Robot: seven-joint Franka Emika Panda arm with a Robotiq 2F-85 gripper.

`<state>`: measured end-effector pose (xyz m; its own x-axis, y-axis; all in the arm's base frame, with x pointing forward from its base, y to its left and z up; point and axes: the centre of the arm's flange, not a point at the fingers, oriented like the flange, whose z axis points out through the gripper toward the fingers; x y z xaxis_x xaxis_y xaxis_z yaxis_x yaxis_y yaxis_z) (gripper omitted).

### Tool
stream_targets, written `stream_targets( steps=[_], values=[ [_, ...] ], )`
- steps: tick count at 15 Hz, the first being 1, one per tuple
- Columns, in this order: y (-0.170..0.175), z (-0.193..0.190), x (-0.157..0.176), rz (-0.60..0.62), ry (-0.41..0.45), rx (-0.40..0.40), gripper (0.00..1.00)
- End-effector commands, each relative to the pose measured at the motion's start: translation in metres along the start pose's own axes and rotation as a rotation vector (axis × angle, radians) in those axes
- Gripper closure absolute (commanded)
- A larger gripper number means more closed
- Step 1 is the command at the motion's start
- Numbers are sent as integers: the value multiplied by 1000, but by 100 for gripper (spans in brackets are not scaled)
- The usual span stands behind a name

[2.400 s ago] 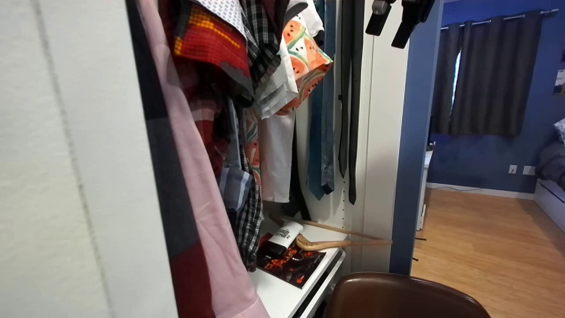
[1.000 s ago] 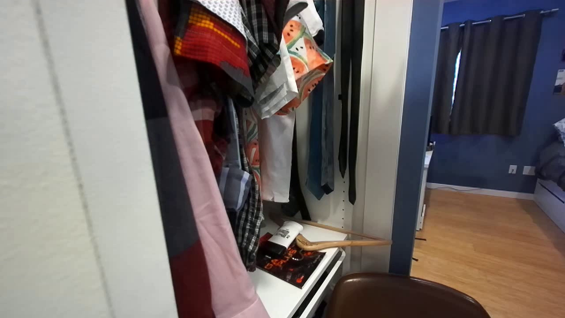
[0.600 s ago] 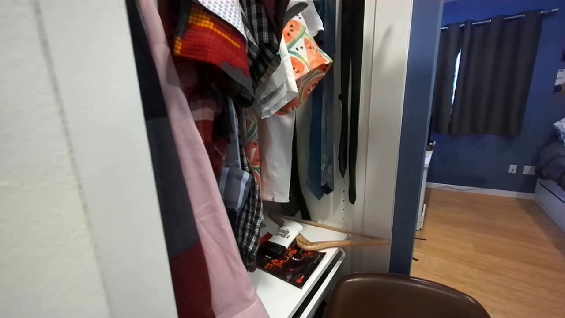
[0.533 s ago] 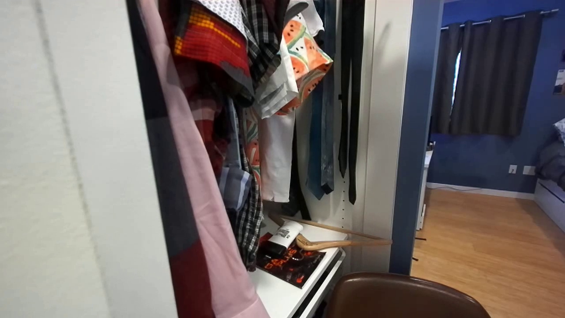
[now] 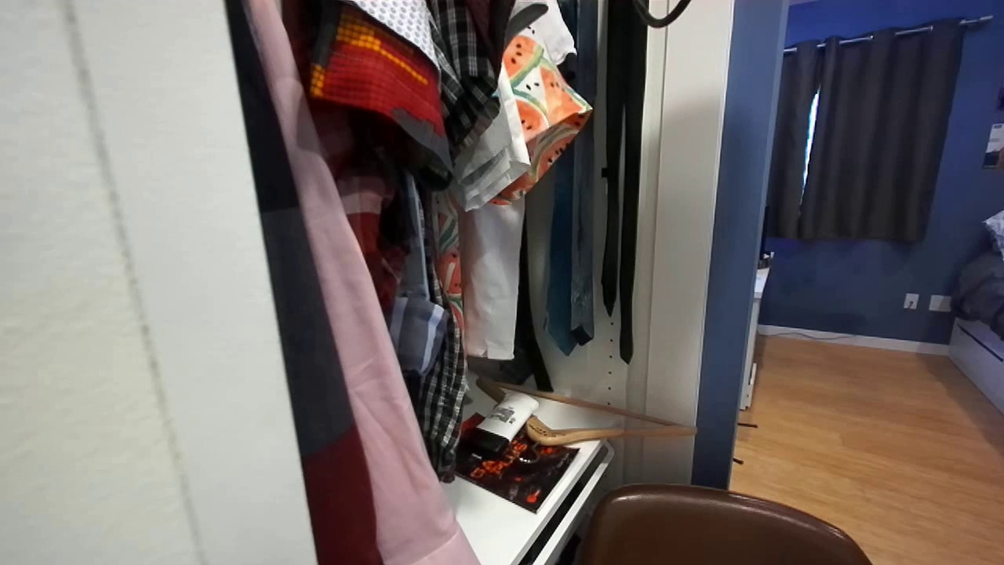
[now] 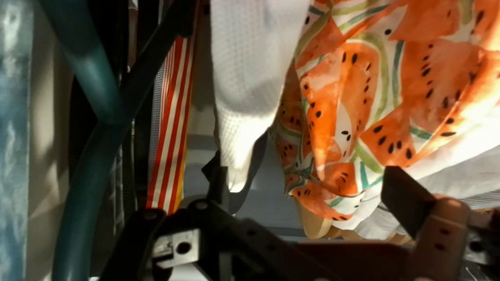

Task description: Pick up the white golf tee at the far right side of the closet and hang it on the next forward rail in the closet

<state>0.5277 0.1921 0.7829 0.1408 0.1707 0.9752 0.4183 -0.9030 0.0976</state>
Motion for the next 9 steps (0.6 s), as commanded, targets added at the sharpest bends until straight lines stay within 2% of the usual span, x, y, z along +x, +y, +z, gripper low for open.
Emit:
stream_targets(
  steps=[1,3,4,5,6,7,9],
  values=[
    [14,16,-1,11,48,47,0],
    [18,21,-1,9,87,56,0],
    [19,23,0,5,105,59,5],
    [21,25,0,3,113,54,19],
    [22,26,1,0,118,53,29],
    [24,27,1,-8,118,52,31],
    [29,28,-1,-16,116,51,46]
  ],
)
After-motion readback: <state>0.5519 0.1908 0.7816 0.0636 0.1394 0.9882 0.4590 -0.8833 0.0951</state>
